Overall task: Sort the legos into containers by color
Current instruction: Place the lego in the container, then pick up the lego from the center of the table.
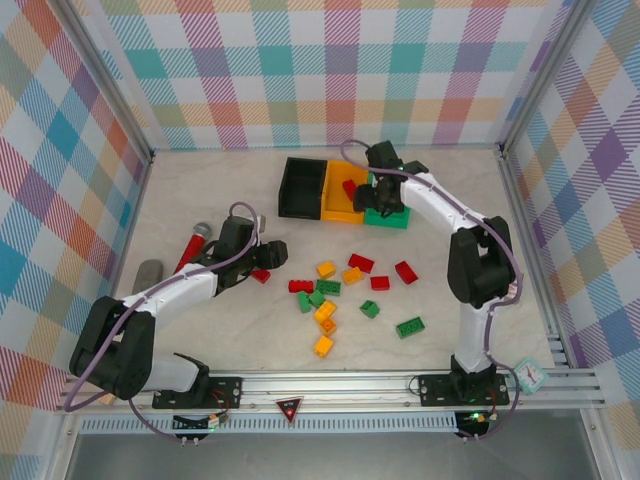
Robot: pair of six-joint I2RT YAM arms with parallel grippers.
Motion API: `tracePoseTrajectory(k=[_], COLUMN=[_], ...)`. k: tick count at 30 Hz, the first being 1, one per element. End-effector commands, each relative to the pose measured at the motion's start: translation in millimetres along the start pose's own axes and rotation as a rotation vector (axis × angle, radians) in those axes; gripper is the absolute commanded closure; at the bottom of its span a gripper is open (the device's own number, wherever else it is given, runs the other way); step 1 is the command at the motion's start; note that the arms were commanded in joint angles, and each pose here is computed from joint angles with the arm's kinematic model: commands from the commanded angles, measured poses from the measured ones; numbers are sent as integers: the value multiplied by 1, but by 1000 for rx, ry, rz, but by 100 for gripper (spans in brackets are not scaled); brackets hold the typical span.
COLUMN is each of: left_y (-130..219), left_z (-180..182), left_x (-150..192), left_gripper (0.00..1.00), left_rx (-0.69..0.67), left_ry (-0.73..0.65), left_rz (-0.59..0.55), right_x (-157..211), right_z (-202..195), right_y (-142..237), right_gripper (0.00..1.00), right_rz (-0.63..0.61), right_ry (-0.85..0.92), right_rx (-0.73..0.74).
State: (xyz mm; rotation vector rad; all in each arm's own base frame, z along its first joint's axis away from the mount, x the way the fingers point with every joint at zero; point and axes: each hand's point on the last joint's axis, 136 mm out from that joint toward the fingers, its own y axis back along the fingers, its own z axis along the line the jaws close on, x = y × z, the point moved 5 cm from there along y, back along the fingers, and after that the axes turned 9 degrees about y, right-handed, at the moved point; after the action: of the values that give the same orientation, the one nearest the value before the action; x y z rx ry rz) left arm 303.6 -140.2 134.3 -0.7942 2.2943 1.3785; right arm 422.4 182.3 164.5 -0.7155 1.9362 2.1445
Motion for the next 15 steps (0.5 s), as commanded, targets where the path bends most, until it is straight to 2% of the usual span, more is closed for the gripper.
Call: tracePoseTrajectory(k=[1,4,15], left_y=[-2,-7,-29], left_z=[7,12,22], left_x=[1,1,-4], left_gripper=[34,34,35], left_rx=[-41,-84,-218], left_ry=[5,9,-18], left_rz=[9,16,115], right_x=[7,27,78], right_z=[14,21,24], right_y=[25,24,17], right_gripper=[24,17,18], right_rz=[-60,-57,-111], right_ry=[28,68,185], right_rx=[-102,-121,-110])
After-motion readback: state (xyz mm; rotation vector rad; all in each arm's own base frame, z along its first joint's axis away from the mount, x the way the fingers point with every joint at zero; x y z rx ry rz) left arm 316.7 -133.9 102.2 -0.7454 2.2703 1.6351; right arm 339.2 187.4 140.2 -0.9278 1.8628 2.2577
